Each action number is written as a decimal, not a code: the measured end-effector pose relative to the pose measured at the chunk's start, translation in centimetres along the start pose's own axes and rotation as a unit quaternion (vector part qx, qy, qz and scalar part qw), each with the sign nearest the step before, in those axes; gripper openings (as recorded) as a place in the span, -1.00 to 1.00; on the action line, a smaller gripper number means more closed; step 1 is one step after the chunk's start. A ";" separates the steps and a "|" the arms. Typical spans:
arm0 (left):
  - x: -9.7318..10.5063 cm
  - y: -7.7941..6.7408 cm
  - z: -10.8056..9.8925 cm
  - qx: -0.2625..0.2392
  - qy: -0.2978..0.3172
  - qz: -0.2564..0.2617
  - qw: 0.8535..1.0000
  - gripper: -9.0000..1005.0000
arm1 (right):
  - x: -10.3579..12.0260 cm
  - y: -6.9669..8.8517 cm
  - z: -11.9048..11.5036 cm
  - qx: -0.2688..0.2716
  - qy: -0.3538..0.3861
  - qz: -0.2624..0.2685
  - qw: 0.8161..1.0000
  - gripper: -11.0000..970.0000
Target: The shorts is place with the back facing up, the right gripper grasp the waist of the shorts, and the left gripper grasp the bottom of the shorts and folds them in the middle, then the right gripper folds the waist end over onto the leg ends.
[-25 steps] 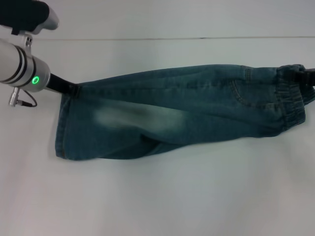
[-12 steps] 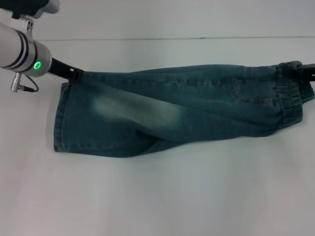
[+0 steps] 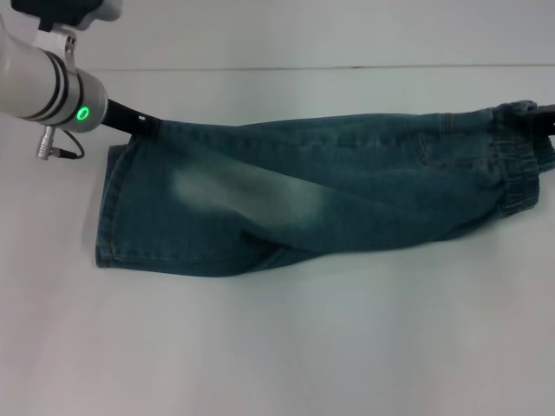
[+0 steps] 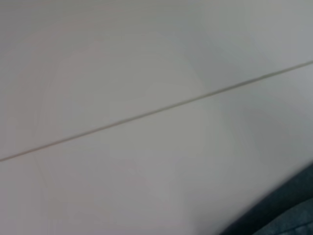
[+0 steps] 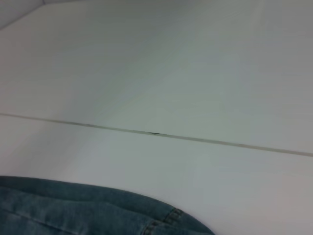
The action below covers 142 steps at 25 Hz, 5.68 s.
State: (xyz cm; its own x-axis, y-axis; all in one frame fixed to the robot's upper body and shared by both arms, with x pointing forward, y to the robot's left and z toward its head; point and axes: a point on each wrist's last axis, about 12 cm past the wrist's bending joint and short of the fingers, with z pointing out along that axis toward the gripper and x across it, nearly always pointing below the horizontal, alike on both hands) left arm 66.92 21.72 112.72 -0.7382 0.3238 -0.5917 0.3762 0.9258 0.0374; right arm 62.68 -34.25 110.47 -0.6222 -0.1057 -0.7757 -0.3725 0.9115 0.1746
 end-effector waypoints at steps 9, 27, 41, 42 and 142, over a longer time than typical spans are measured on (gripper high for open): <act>0.9 -1.0 1.0 -0.001 -0.007 0.000 1.000 -0.89 | 0.3 0.7 1.2 0.011 0.016 -0.018 1.000 -0.79; 1.0 -1.8 1.6 -0.009 -0.031 -0.017 0.999 -0.06 | 0.2 0.2 1.1 0.038 0.002 -0.007 0.999 0.23; 1.1 -1.6 1.6 -0.012 -0.028 -0.009 0.999 0.84 | -0.6 1.5 0.9 0.019 -0.010 0.019 1.000 0.93; 1.1 -1.6 1.6 -0.013 -0.028 -0.008 0.999 0.86 | -0.5 1.5 0.9 0.016 -0.008 0.021 1.000 0.93; 5.8 -1.0 -6.6 0.390 -0.060 0.038 0.918 0.86 | 12.2 -1.5 -8.9 -0.052 -0.097 0.150 0.983 0.89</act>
State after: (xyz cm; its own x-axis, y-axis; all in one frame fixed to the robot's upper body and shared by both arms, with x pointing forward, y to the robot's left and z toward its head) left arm 58.53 23.95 114.57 -0.6438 0.3145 -0.6976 0.7450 0.4657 -0.4776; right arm 49.49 -40.51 106.14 -0.5748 0.2487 -0.7796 -0.2674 0.8433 0.4661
